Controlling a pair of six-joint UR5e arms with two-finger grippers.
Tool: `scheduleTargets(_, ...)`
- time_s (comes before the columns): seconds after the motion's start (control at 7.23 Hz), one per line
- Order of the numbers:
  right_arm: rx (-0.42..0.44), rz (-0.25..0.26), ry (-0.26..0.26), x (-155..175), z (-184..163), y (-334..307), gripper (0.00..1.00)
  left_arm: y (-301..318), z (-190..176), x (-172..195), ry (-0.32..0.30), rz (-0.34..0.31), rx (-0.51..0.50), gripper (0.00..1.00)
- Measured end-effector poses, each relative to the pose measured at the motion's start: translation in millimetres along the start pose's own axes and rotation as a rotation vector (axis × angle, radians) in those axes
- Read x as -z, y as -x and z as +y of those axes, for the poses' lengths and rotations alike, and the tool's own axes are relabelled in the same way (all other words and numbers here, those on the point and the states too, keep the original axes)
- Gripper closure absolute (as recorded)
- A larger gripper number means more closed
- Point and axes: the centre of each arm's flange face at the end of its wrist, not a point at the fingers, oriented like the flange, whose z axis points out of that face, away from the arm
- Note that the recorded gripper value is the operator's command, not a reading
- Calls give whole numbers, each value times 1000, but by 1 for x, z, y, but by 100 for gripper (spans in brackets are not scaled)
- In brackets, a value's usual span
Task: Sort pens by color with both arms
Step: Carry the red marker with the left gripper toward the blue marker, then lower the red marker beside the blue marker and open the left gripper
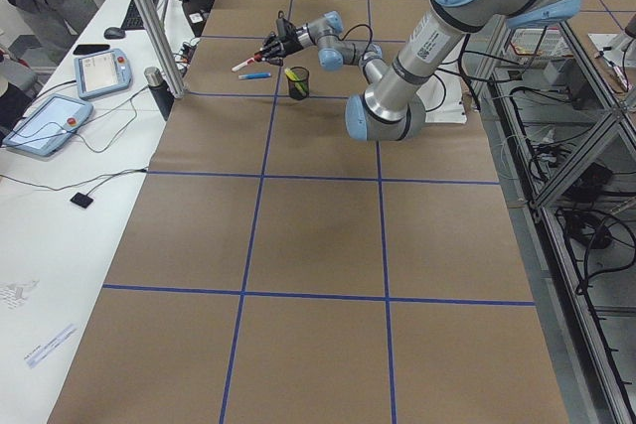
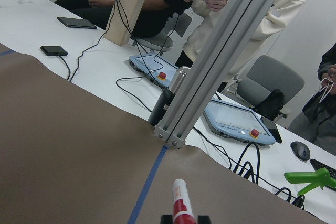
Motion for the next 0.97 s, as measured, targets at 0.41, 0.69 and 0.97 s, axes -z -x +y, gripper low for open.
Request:
scheduleTargets(0.41,1,3,2,-3,2,4,0,-1,20,-15,-14,-28,-32,100)
scheduleTargets(0.69,2,2,3,-3,2,5,0,-5,30,-14,-34,-32,-48,22)
scheduleTargets(0.97,2,3,5,-4,2,6,0,-5,34,-14,-41,-33,-60,1)
